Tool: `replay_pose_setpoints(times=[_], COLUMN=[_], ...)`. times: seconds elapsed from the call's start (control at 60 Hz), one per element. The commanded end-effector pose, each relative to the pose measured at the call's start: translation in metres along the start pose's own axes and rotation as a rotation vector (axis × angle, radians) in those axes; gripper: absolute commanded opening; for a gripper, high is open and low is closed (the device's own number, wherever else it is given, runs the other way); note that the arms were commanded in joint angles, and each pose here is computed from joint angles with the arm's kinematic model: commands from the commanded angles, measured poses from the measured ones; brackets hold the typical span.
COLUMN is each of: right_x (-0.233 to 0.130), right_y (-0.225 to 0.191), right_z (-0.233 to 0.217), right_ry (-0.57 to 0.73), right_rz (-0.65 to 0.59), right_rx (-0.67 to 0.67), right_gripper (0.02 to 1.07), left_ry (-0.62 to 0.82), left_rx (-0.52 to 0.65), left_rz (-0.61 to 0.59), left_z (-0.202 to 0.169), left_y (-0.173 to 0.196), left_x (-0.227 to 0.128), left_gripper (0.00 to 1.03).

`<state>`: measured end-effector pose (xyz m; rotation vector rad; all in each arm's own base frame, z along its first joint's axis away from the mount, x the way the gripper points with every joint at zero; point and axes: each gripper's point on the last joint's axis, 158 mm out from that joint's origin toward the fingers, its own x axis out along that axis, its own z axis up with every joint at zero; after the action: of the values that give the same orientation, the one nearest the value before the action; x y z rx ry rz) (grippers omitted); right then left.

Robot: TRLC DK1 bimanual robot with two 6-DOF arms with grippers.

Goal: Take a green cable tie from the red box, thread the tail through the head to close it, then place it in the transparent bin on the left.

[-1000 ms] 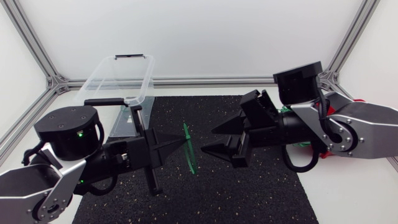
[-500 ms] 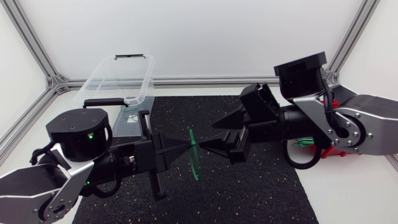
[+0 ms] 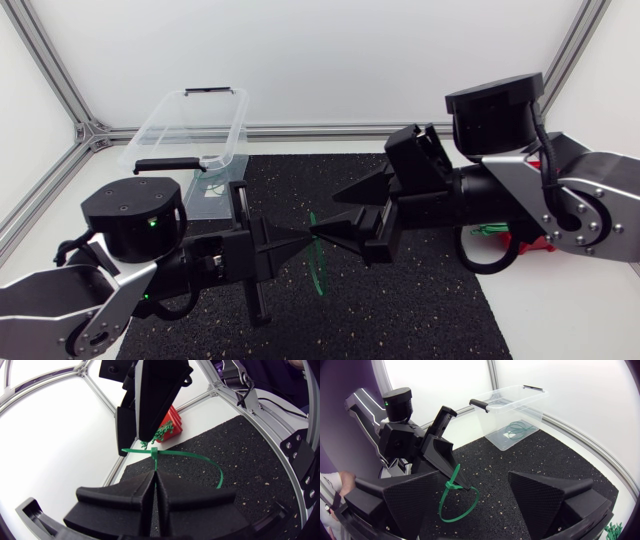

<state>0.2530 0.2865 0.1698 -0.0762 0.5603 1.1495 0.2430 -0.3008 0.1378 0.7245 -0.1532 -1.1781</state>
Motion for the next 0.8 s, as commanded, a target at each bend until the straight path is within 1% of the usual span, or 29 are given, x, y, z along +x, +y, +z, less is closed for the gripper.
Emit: replay_pose_setpoints(times=[0.0, 0.017, 0.05, 0.133, 0.167, 0.233, 0.267, 0.3, 0.35, 0.4, 0.45, 0.567, 0.667, 0.783], right_x=[0.003, 0.003, 0.003, 0.008, 0.008, 0.010, 0.011, 0.011, 0.012, 0.011, 0.011, 0.012, 0.011, 0.013], right_y=[0.000, 0.000, -0.001, -0.001, -0.001, 0.001, 0.001, 0.000, 0.000, 0.000, 0.002, 0.005, 0.005, 0.009], right_z=[0.009, 0.010, 0.010, 0.006, 0.006, 0.002, 0.001, -0.001, -0.002, -0.001, -0.001, -0.004, -0.003, -0.006], right_ry=[-0.025, -0.028, -0.033, -0.016, -0.017, -0.005, -0.002, 0.001, 0.004, -0.002, 0.001, 0.009, 0.008, 0.017], right_rz=[-0.002, -0.005, -0.002, 0.007, 0.007, 0.023, 0.025, 0.024, 0.027, 0.025, 0.028, 0.036, 0.036, 0.044], right_rx=[0.006, 0.002, 0.004, 0.013, 0.014, 0.022, 0.023, 0.029, 0.028, 0.027, 0.026, 0.027, 0.026, 0.027], right_gripper=[0.86, 0.82, 0.77, 0.77, 0.74, 0.64, 0.61, 0.55, 0.50, 0.41, 0.35, 0.32, 0.21, 0.20], left_ry=[-0.021, -0.021, -0.021, -0.019, -0.017, -0.017, -0.017, -0.016, -0.015, -0.016, -0.018, -0.013, -0.008, -0.011], left_rx=[0.019, 0.017, 0.017, 0.016, 0.015, 0.015, 0.015, 0.017, 0.016, 0.018, 0.019, 0.028, 0.038, 0.042], left_rz=[0.005, 0.005, 0.006, 0.007, 0.007, 0.009, 0.011, 0.012, 0.014, 0.012, 0.012, 0.010, 0.009, 0.016], left_z=[0.008, 0.008, 0.007, 0.007, 0.006, 0.006, 0.006, 0.005, 0.005, 0.005, 0.006, 0.004, 0.001, 0.002], left_y=[0.006, 0.006, 0.006, 0.005, 0.005, 0.006, 0.007, 0.008, 0.008, 0.008, 0.008, 0.008, 0.009, 0.010], left_x=[0.004, 0.004, 0.004, 0.003, 0.003, 0.003, 0.003, 0.003, 0.003, 0.003, 0.004, 0.006, 0.007, 0.007], left_gripper=[0.03, 0.03, 0.03, 0.03, 0.03, 0.03, 0.03, 0.03, 0.03, 0.03, 0.03, 0.03, 0.03, 0.03])
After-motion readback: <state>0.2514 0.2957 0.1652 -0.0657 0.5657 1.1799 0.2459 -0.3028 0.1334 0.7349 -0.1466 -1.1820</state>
